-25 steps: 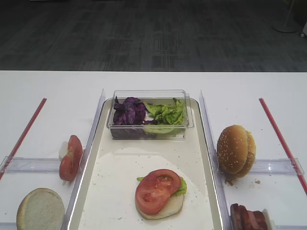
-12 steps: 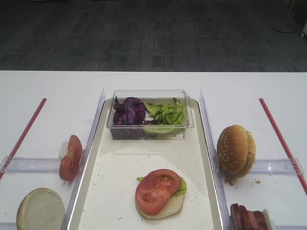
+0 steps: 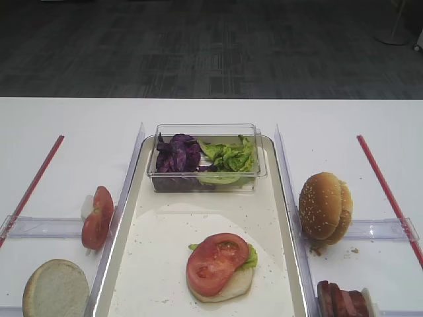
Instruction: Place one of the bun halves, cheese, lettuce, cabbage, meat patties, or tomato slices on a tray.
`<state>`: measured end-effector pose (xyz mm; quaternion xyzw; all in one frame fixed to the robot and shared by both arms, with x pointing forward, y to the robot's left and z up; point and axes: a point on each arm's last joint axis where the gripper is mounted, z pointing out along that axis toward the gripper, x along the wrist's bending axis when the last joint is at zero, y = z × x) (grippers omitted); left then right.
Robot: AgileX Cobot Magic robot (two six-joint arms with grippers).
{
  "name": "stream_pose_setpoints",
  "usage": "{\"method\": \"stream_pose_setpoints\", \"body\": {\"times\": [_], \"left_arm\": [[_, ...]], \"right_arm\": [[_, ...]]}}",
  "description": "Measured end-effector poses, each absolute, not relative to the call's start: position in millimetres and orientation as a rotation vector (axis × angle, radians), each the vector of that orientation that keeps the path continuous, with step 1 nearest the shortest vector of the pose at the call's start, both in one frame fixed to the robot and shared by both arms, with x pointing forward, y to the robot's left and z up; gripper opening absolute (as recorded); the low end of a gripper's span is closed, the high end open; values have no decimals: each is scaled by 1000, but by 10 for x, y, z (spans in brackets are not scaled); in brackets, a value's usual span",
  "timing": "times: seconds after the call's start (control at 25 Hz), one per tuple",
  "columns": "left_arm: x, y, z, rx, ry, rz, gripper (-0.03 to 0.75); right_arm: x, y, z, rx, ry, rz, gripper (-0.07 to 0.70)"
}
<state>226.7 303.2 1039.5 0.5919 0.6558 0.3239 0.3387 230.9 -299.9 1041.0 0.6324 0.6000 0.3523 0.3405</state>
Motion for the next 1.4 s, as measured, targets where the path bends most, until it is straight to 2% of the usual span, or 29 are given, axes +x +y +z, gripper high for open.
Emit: {"method": "stream_pose_setpoints", "body": {"times": [1.4], "left_arm": [[2267, 3032, 10395, 1545, 1706, 845, 632]], "right_arm": [[2309, -2999, 10410, 1646, 1561, 917, 36]]}}
